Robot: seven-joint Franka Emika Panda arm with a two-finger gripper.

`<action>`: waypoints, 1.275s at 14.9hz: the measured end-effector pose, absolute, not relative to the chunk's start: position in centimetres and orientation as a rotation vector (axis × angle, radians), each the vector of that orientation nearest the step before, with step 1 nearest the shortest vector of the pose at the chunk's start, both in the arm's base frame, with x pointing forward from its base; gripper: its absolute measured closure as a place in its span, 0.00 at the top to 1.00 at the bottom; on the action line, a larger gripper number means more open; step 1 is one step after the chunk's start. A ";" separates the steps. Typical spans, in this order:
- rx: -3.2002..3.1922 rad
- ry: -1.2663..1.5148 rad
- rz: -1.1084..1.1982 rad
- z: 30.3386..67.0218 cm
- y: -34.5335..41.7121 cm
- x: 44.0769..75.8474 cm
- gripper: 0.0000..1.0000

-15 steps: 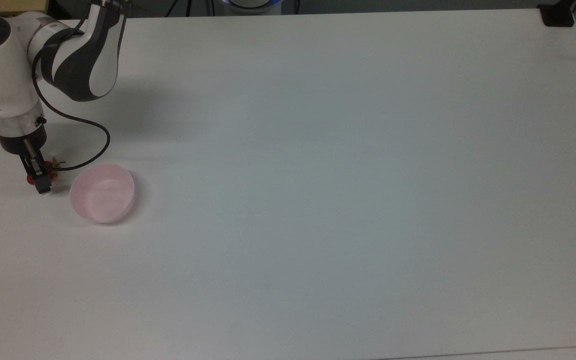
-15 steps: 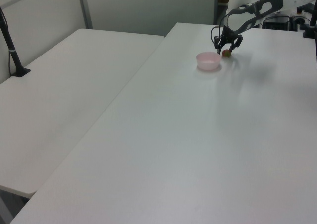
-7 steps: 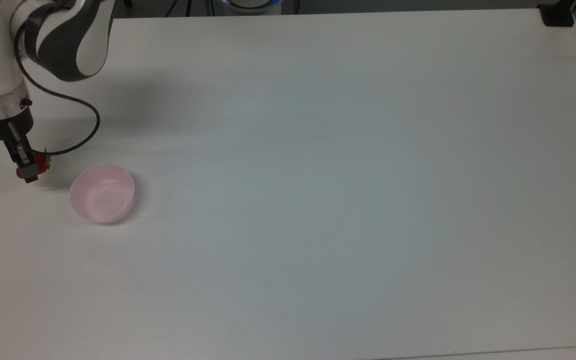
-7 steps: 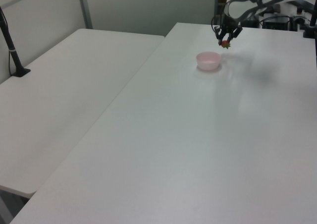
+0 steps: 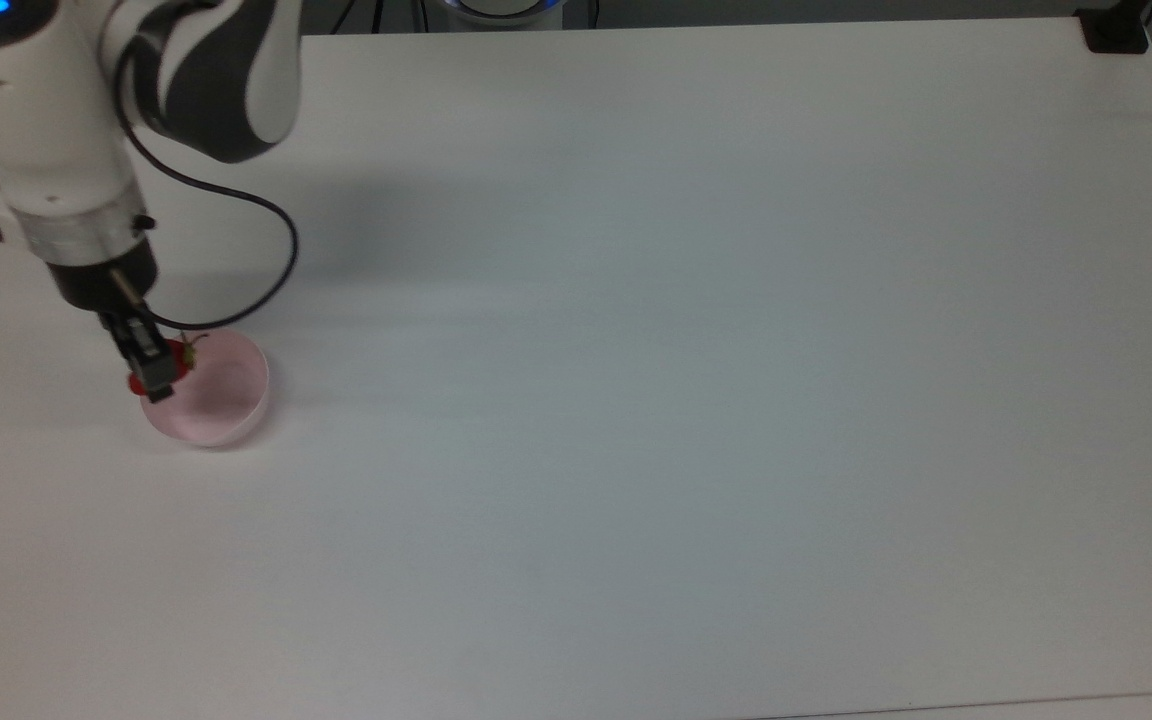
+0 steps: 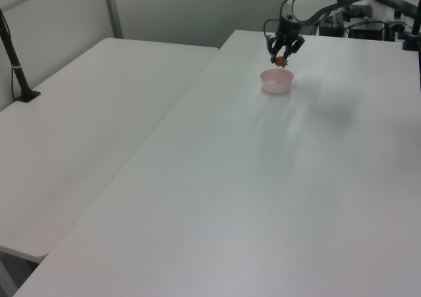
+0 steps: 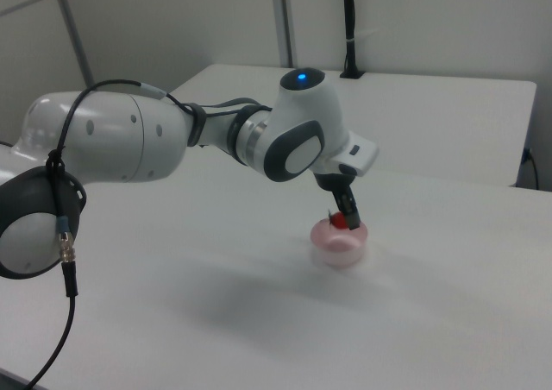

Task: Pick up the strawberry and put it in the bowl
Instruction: 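Carry the strawberry over the pink bowl and lower it inside, then open the gripper to release the strawberry and raise away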

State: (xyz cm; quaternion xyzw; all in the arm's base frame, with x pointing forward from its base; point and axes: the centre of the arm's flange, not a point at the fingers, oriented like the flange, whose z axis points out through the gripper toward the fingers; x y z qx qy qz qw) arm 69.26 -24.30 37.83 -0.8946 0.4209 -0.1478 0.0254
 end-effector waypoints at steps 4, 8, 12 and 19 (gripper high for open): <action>-2.800 1.231 -0.461 38.0 -21.0 70.3 0.91; -2.958 0.994 -0.339 43.8 -13.4 69.9 1.00; -3.082 0.705 -0.119 50.8 -6.3 66.2 1.00; -3.156 0.432 0.044 56.4 -0.4 61.3 1.00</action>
